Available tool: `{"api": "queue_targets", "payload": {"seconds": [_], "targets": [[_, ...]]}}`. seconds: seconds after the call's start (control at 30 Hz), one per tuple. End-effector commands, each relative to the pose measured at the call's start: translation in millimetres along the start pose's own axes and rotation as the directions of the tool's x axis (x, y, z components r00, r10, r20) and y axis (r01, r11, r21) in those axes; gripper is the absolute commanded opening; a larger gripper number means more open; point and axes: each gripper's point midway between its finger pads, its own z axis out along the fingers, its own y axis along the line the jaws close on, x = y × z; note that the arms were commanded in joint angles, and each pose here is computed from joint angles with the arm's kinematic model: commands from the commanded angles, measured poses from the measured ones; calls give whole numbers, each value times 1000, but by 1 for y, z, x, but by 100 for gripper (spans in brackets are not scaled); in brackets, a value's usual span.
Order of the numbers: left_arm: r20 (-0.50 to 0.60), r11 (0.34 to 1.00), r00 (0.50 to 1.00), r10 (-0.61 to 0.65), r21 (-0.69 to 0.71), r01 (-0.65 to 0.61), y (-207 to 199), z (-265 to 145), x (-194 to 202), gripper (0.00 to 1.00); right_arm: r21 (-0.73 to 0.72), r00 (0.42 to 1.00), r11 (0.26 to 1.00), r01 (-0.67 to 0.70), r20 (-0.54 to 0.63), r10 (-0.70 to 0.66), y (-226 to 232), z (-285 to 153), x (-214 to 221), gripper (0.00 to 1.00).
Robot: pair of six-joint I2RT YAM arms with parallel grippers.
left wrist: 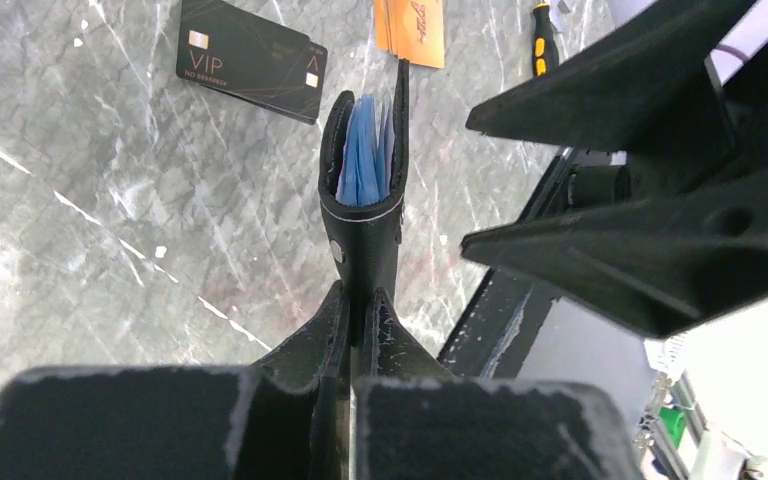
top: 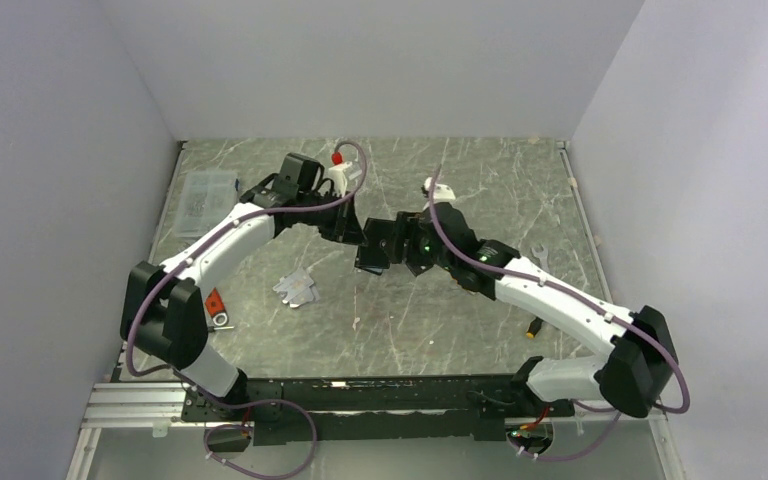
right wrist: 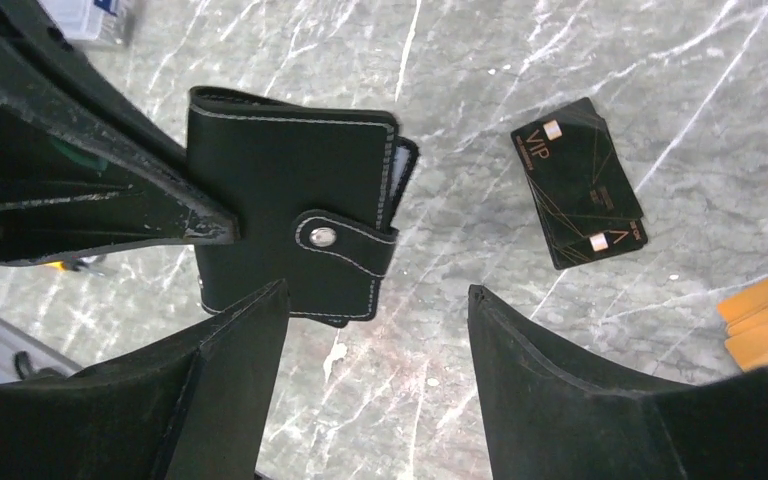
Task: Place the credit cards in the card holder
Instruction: Pick up the card holder from the center of the board, then open the card holder at the center of the board.
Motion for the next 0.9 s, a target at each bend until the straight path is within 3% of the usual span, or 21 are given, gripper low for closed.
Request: {"api": "queue_targets", "payload": {"seconds": [0.0,0.23,0.57,0.87], "targets": [[-34,989,988,-149,-10,149,-9,-15,3,0,146,988,978,149,16,-153,9,-3,-10,67],[-14,979,979,-204,30,204,-23,-21,4,0,198,962,950,242,80,-262,29,-8,-33,63],[15,973,974,-226,49,225,-26,-30,2,0,229,931,911,342,44,-361,43,7,-19,52],[26,971,972,-236,50,234,-24,-33,2,0,231,911,890,393,33,-411,57,18,-9,50]]}}
